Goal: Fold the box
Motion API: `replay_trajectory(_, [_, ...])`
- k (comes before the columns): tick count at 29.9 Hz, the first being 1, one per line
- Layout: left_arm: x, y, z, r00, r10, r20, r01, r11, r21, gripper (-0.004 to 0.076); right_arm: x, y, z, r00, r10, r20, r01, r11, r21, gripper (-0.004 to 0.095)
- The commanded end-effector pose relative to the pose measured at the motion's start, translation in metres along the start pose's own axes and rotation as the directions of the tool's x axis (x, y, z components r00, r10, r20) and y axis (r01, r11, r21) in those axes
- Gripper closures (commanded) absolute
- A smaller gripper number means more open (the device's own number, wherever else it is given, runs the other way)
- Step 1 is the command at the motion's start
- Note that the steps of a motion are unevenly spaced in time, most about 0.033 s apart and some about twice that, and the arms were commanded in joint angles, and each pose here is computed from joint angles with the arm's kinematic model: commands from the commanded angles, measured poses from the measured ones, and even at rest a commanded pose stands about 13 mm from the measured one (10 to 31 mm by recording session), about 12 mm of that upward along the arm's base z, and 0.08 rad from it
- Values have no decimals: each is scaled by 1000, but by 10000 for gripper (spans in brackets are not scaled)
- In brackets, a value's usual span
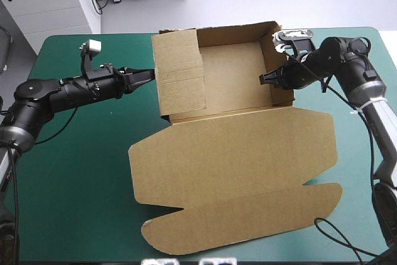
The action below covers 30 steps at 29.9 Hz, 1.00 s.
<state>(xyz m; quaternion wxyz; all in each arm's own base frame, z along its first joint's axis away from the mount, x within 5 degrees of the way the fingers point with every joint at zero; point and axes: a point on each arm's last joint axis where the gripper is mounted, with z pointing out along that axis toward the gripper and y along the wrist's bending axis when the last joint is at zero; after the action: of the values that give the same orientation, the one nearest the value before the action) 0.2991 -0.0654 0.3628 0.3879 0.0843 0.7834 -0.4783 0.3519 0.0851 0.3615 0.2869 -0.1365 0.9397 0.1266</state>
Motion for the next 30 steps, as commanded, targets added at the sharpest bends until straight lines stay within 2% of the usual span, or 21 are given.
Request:
replay_trajectory(1, [-5,-19,-8,999,42,-2,-42,999,5,729,-10,7,-25,993,5,120,-3,1000,-14,920])
replay_trajectory(3, [-2,-15,-8,997,67,-39,-68,997,-38,703,-10,7,-25,993,5,120,-3,1000,-14,920])
replay_trajectory(6, [-1,-14,-8,996,72,-45,-74,996,-43,598,-10,7,-25,993,5,120,-3,1000,-14,920])
replay_trajectory(8, [-2,-15,-8,997,67,-39,-68,997,-38,463,-10,7,-25,993,5,118,-3,1000,-14,920])
replay_trajectory(11, [-3,-17,-8,1000,14,-22,-14,1000,-18,303,-10,7,-25,993,5,114,-3,1000,-15,920])
replay_trajectory(13, [-4,-19,-8,1000,-25,-14,25,1000,7,237,-10,7,-25,994,2,111,-1,1000,-11,920])
replay_trajectory(19, [-5,-25,-8,998,-53,-13,54,996,70,232,-9,6,-25,995,-10,102,10,1000,1,920])
replay_trajectory(27, [-5,-25,-8,998,-55,-12,56,996,73,232,-8,6,-25,996,-12,91,13,1000,0,920])
replay_trajectory(30, [-8,-23,-8,998,-64,29,63,997,51,232,-8,6,-25,996,-12,91,12,1000,-2,920])
